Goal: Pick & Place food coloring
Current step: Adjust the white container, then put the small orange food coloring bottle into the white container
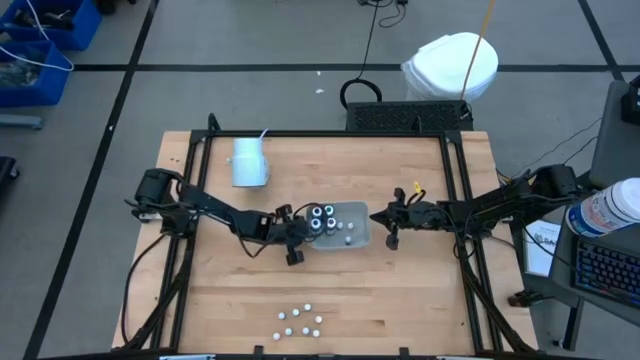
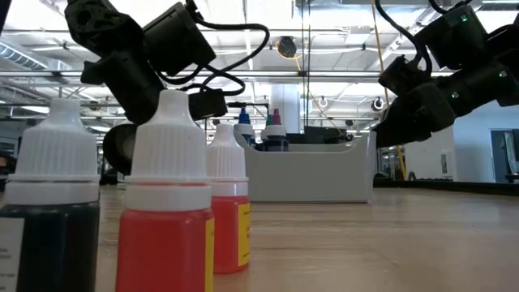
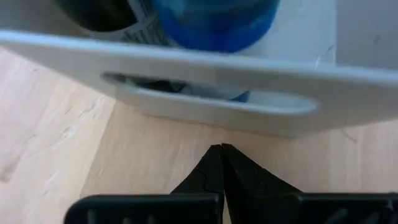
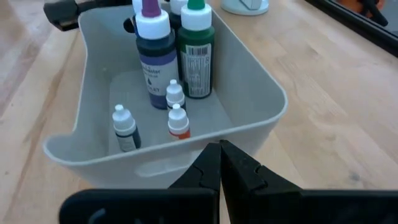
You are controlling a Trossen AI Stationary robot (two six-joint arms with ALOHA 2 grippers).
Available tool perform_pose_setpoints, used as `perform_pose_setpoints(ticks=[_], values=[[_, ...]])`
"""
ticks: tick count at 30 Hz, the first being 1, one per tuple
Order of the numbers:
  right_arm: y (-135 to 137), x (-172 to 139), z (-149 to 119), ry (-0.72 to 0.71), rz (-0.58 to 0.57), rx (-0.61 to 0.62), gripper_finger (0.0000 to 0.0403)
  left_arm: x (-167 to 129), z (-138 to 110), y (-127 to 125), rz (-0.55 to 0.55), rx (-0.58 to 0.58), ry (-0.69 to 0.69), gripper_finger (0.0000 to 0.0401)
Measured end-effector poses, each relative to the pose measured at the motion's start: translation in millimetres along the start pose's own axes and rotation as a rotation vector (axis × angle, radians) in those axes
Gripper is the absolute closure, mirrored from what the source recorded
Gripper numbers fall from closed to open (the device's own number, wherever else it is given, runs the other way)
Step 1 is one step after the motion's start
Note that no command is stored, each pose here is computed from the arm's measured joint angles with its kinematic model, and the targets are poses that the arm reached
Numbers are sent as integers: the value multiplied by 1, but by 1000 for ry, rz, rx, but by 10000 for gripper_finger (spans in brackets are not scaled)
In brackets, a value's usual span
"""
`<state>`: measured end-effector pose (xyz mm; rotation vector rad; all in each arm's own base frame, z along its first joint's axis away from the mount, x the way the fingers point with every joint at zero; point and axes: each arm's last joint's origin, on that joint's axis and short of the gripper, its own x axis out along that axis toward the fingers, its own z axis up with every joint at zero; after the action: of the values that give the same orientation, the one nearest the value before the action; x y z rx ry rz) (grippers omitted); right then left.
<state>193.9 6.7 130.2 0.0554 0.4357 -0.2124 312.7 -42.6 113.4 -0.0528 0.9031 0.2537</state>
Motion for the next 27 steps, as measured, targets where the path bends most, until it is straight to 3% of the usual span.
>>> perform_pose_setpoints(ticks=[15,27], values=[[-1,-3,2,-1,-7,57,403,-24,-3,-5,112,9,8,395],[-3,-7,3,-6,-74,52,403,-25,-4,-5,176,5,-8,394]])
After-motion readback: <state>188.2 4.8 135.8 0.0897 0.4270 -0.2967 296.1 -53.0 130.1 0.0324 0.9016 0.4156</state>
